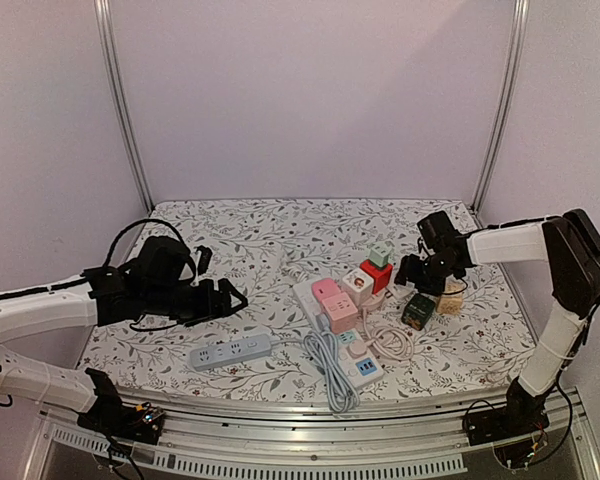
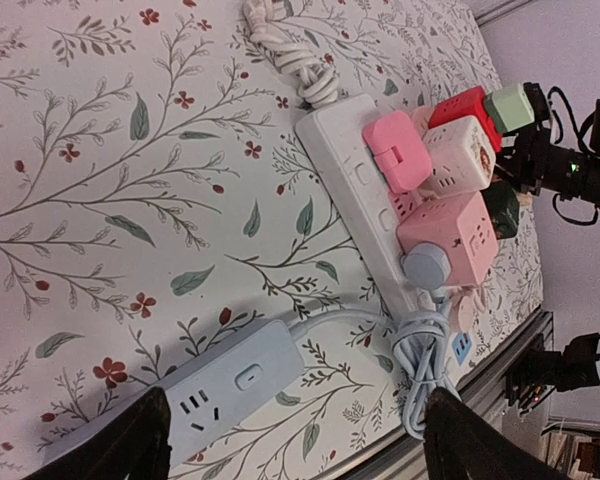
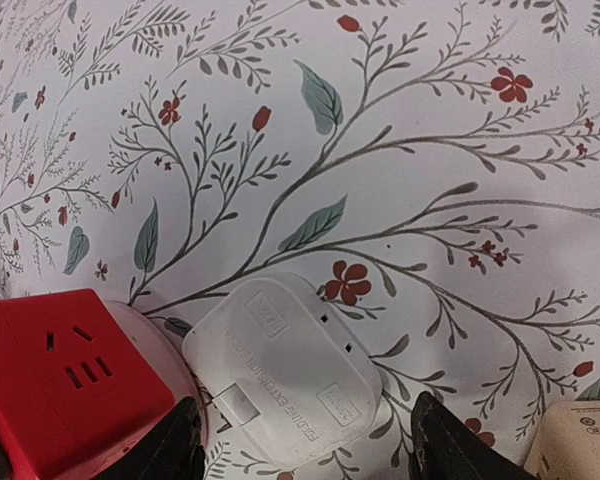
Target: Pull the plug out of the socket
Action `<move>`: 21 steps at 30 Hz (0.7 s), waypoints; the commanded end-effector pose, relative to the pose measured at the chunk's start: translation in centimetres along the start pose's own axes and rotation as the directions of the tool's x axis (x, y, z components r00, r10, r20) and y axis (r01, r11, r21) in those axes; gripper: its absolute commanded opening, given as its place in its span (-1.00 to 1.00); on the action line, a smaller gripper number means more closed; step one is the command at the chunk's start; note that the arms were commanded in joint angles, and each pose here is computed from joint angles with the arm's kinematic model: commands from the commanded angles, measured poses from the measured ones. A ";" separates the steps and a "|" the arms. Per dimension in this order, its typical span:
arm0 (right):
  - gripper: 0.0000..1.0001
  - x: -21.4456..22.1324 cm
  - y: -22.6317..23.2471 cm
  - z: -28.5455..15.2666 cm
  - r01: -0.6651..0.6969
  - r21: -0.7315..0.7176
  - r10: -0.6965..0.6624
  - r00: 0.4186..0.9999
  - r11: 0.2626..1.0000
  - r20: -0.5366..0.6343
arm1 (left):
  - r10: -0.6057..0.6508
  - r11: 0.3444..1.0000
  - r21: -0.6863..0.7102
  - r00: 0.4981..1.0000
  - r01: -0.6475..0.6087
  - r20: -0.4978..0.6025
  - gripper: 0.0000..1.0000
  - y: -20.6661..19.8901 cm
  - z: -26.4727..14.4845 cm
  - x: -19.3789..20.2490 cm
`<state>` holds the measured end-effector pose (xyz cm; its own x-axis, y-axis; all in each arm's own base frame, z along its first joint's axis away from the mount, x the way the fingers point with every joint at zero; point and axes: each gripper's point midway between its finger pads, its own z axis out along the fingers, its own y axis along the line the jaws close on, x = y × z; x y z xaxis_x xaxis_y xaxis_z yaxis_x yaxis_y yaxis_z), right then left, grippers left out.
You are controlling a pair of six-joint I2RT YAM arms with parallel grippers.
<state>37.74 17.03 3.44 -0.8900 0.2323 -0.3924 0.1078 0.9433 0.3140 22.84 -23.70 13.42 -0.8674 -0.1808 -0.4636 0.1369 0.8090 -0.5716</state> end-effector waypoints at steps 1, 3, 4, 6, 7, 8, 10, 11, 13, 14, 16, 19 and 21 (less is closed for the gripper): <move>0.44 -1.1 -0.4 -2.0 0.027 0.021 -0.027 0.999 0.999 0.044 | -0.017 1.000 -0.010 1.000 0.017 0.001 0.72 0.6 -0.3 0.0; 0.50 -1.5 -0.6 -2.8 0.040 0.046 -0.043 0.997 0.998 0.057 | -0.018 1.000 -0.004 1.000 0.018 0.003 0.72 0.5 -0.4 -0.1; 0.53 -1.8 -0.7 -3.4 0.051 0.056 -0.055 0.996 0.997 0.068 | -0.019 1.000 0.000 1.000 0.019 0.001 0.72 0.4 -0.4 -0.1; 0.58 -1.9 -0.8 -4.4 0.062 0.065 -0.067 0.995 0.996 0.073 | -0.026 1.000 0.015 1.000 0.026 -0.009 0.72 0.1 -0.4 0.1; 0.60 -2.0 -0.6 -5.3 0.063 0.059 -0.068 0.994 0.996 0.080 | -0.032 0.999 0.024 0.999 0.032 -0.016 0.72 -0.1 -0.4 0.2; 0.61 -1.8 -0.5 -5.9 0.067 0.051 -0.071 0.994 0.996 0.078 | -0.035 0.999 0.036 0.999 0.036 -0.025 0.72 -0.3 -0.4 0.3; 0.62 -1.5 0.0 -7.3 0.070 0.021 -0.071 0.994 0.997 0.084 | -0.039 0.997 0.063 0.999 0.042 -0.036 0.72 -0.8 -0.5 0.5; 0.63 -1.5 0.3 -8.4 0.072 0.004 -0.072 0.992 0.997 0.103 | -0.038 0.997 0.070 0.999 0.040 -0.036 0.72 -0.8 -0.5 0.6; 0.64 -0.3 1.5 -9.9 0.093 -0.048 -0.088 0.992 0.995 0.095 | -0.037 0.996 0.082 0.999 0.040 -0.040 0.72 -0.8 -0.4 0.8; 0.64 0.1 2.0 -10.9 0.108 -0.065 -0.101 0.989 0.992 0.105 | -0.037 0.995 0.087 0.998 0.040 -0.044 0.72 -0.8 -0.3 1.0; 0.69 1.6 2.9 -12.1 0.136 -0.082 -0.127 0.987 0.987 0.100 | -0.037 0.993 0.110 0.998 0.043 -0.057 0.72 -1.2 -0.2 1.3; 0.76 4.0 4.4 -13.8 0.200 -0.093 -0.188 0.974 0.975 0.126 | -0.021 0.991 0.128 0.997 0.030 -0.070 0.71 -1.9 0.1 1.9; 0.78 5.7 5.7 -14.6 0.238 -0.107 -0.223 0.965 0.965 0.134 | -0.014 0.991 0.132 0.997 0.024 -0.073 0.72 -2.2 0.2 2.3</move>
<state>30.64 19.17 16.87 -0.7987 0.1167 -0.5903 -0.1243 0.9279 0.3516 21.26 -24.96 13.49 -0.8981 -0.1658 -0.4073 0.1556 0.7465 -0.6469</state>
